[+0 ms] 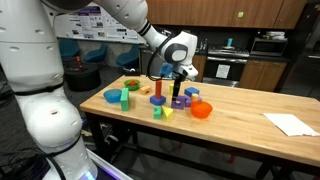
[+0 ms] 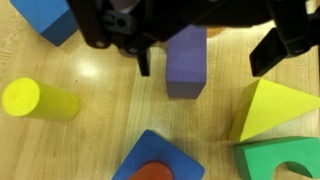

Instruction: Move the purple block on the left backwards and move the red and blue stacked blocks to the right then place the yellow cylinder in the purple block on the left.

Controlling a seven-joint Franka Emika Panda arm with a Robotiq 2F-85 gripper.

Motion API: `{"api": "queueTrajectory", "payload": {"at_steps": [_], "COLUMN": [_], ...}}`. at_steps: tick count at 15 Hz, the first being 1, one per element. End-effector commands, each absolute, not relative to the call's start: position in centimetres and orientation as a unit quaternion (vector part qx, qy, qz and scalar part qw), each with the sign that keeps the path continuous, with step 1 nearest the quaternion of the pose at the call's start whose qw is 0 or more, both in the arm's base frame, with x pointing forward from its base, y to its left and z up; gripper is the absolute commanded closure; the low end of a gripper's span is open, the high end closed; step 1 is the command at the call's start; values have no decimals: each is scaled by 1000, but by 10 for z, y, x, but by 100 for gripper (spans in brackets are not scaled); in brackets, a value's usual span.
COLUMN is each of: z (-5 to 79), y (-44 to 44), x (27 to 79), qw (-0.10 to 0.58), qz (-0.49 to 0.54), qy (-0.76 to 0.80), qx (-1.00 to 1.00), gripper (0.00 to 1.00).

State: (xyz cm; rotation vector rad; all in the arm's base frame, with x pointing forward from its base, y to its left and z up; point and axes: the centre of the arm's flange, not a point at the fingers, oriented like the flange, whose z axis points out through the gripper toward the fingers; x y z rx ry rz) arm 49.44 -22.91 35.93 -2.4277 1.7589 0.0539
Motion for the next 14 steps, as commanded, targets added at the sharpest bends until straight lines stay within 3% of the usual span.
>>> {"api": "queueTrajectory", "payload": {"at_steps": [1, 9, 10, 12, 14], "z": [362, 341, 339, 334, 330], "y": [-231, -240, -241, -244, -246], "x": [508, 517, 518, 519, 519], "qw": [74, 67, 66, 63, 62], "qz": [14, 25, 27, 28, 28], "qy": [595, 601, 601, 602, 604], "qx": [-800, -796, -796, -795, -794], "gripper": [0, 3, 26, 29, 43]}}
